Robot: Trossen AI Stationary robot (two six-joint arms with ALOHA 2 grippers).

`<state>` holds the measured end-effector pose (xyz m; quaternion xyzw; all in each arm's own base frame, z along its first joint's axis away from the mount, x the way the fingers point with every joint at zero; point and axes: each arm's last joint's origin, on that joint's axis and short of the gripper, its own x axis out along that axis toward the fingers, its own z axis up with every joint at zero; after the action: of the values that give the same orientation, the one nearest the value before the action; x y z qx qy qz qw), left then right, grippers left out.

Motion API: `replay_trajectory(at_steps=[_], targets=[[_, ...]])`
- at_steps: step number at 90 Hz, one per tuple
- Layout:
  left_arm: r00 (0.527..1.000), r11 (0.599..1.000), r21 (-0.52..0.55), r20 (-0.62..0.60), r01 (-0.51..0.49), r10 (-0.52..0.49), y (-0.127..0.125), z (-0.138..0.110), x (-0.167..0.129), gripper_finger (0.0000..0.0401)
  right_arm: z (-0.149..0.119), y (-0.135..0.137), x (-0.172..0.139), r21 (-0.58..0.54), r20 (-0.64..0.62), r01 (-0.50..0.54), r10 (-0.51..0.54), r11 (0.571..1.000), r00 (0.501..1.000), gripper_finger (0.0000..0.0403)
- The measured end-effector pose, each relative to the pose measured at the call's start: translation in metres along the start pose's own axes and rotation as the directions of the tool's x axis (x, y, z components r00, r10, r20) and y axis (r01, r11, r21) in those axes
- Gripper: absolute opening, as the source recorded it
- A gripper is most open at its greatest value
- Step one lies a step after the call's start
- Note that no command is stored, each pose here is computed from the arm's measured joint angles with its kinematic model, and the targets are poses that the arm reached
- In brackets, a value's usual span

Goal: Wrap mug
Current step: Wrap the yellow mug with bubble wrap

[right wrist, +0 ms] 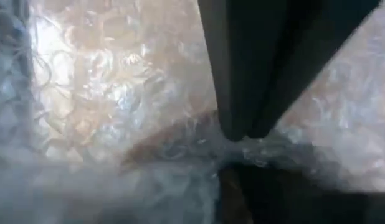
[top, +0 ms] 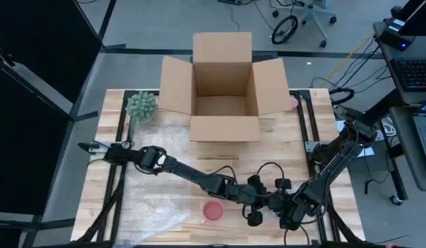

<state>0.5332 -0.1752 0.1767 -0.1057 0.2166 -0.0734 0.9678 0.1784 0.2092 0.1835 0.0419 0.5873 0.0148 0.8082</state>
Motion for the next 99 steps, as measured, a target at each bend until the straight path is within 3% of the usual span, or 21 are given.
replay_trajectory(at_steps=[15,41,71,87,99], targets=[[1.000,1.000,0.001,-0.005,-0.002,0.002,0.000,-0.001,0.000,0.0000,0.006,0.001,-0.021,-0.033,-0.040,0.014,-0.015,0.999,0.999,0.0189],[1.000,1.000,0.001,-0.007,-0.002,0.002,0.000,-0.001,0.000,0.0000,0.013,0.000,-0.052,-0.118,-0.092,0.081,-0.092,0.990,0.991,0.0183],[1.000,1.000,0.000,-0.003,-0.001,0.001,0.000,0.000,0.000,0.0000,0.023,0.006,-0.077,-0.124,-0.084,0.069,-0.080,0.990,0.993,0.0181],[1.000,1.000,0.000,-0.003,-0.002,0.002,0.000,0.000,0.000,0.0000,0.021,0.001,-0.076,-0.089,-0.065,0.134,-0.140,0.987,0.988,0.0181],[1.000,1.000,0.000,-0.004,0.001,-0.001,-0.001,-0.001,0.000,0.0000,0.009,-0.005,-0.055,-0.039,-0.061,0.189,-0.191,0.981,0.980,0.0181]])
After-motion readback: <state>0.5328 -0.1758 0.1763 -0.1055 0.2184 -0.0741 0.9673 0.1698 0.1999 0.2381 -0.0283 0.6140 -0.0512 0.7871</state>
